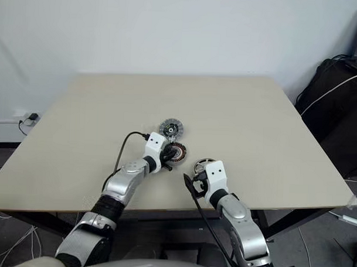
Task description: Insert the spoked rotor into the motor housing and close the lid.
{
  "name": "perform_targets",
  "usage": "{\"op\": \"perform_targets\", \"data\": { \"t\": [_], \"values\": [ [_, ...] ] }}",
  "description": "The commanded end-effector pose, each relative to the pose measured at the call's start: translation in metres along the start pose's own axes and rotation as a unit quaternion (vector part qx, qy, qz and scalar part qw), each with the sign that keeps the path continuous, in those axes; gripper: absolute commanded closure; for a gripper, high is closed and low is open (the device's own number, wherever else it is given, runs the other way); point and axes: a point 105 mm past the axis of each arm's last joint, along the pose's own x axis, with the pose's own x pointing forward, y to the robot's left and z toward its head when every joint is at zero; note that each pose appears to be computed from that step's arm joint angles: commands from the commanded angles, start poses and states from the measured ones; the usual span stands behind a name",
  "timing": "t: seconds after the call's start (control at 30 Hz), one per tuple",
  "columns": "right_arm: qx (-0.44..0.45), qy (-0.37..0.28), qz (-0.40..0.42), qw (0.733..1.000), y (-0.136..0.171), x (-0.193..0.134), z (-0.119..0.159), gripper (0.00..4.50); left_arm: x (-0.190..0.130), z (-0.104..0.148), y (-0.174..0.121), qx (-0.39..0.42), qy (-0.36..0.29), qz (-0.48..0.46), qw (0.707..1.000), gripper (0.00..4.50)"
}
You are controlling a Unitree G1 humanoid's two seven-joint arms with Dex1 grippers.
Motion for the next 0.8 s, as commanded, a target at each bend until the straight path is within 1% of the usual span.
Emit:
{"op": "perform_targets", "data": {
  "t": [0.03,0.43,0.5,0.53,0.67,0.8],
  "values": [
    [-0.009,-0.026,0.004,1.0,0.002,0.001,0.011,0.0,0.007,0.014,-0.001,0.023,-0.018,-0.005,1.0,3.84],
    [-0.01,-0.033,-0.002,0.999,0.002,0.002,0.012,0.0,0.015,0.001,0.004,0.022,0.012,0.002,1.0,3.84],
    [-0.01,-0.034,-0.002,0.999,0.001,0.002,0.013,0.0,0.016,0.0,0.003,0.016,0.013,-0.001,1.0,3.1],
    [-0.01,-0.034,-0.003,0.999,0.001,0.002,0.013,0.0,0.016,0.0,0.003,0.014,0.012,-0.002,1.0,2.84],
    [-0.011,-0.036,-0.003,0.999,0.002,0.002,0.014,0.0,0.015,0.003,0.002,0.013,0.003,-0.005,1.0,1.48],
    [-0.012,-0.038,-0.003,0.999,0.001,0.002,0.014,0.0,0.01,0.016,-0.001,0.02,-0.028,-0.007,0.999,0.2]
  ]
}}
